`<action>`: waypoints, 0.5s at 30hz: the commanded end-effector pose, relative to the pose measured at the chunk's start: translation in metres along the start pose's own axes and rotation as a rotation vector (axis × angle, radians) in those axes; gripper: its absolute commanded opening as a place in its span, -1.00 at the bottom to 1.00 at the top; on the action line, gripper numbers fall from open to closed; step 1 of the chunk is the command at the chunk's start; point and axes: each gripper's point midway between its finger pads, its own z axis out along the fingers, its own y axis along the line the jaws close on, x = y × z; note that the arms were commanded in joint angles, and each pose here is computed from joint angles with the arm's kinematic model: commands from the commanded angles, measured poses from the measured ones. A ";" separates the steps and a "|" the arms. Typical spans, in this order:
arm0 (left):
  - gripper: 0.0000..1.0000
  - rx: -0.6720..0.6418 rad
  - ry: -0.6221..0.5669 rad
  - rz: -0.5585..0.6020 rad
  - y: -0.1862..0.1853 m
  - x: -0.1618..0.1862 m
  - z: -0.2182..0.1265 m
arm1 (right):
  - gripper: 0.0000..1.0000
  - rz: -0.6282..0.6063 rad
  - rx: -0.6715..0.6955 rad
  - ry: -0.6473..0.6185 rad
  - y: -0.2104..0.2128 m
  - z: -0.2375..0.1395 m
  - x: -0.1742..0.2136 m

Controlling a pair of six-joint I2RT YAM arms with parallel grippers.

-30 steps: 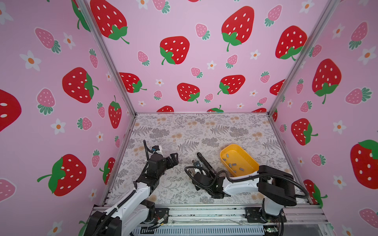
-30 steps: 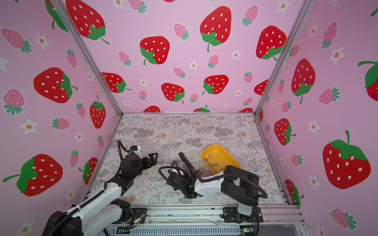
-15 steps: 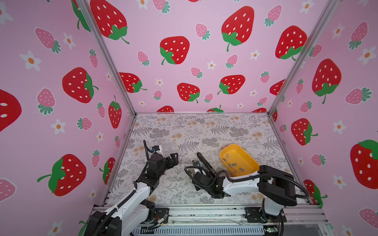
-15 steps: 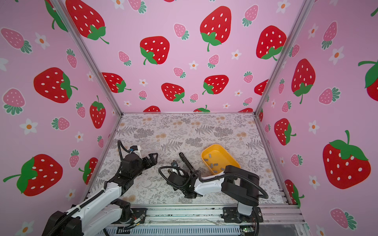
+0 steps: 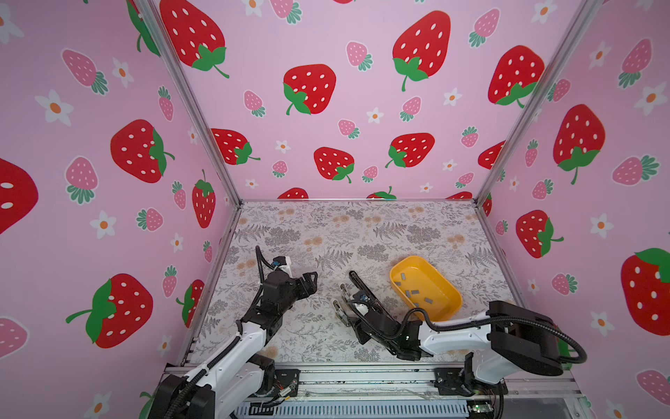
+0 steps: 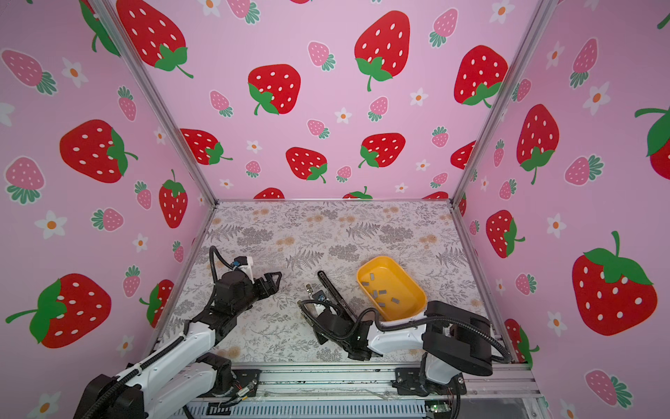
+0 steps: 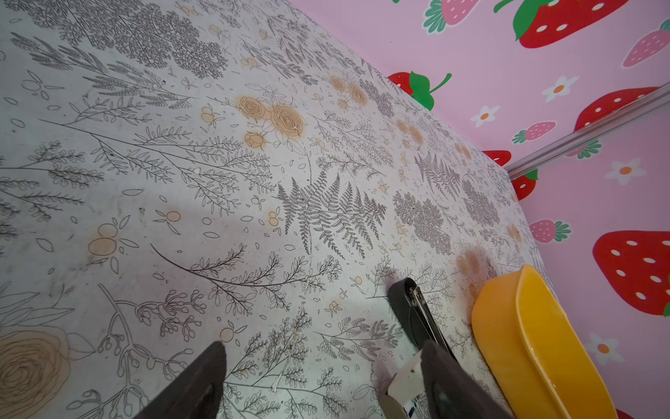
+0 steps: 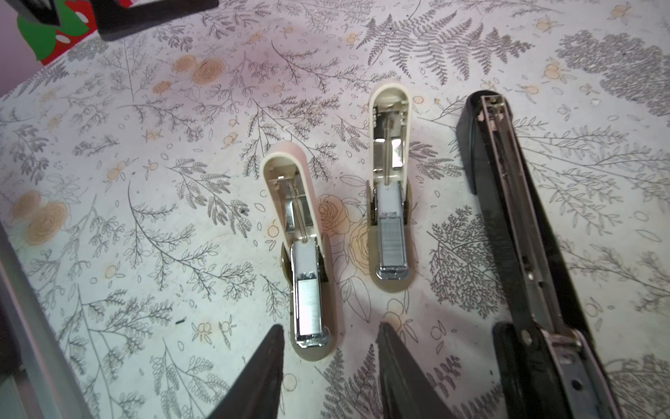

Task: Load the staples into the stapler
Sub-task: 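Move the left gripper toward the beige staplers while the right gripper holds at the stapler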

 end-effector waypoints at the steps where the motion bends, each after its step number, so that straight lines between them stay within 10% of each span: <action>1: 0.66 0.024 -0.009 0.018 -0.012 -0.013 0.002 | -0.05 -0.024 -0.078 0.000 0.015 0.005 0.006; 15: 0.56 -0.026 0.180 -0.019 -0.004 0.012 0.020 | 0.00 -0.102 -0.012 0.073 0.006 0.030 0.036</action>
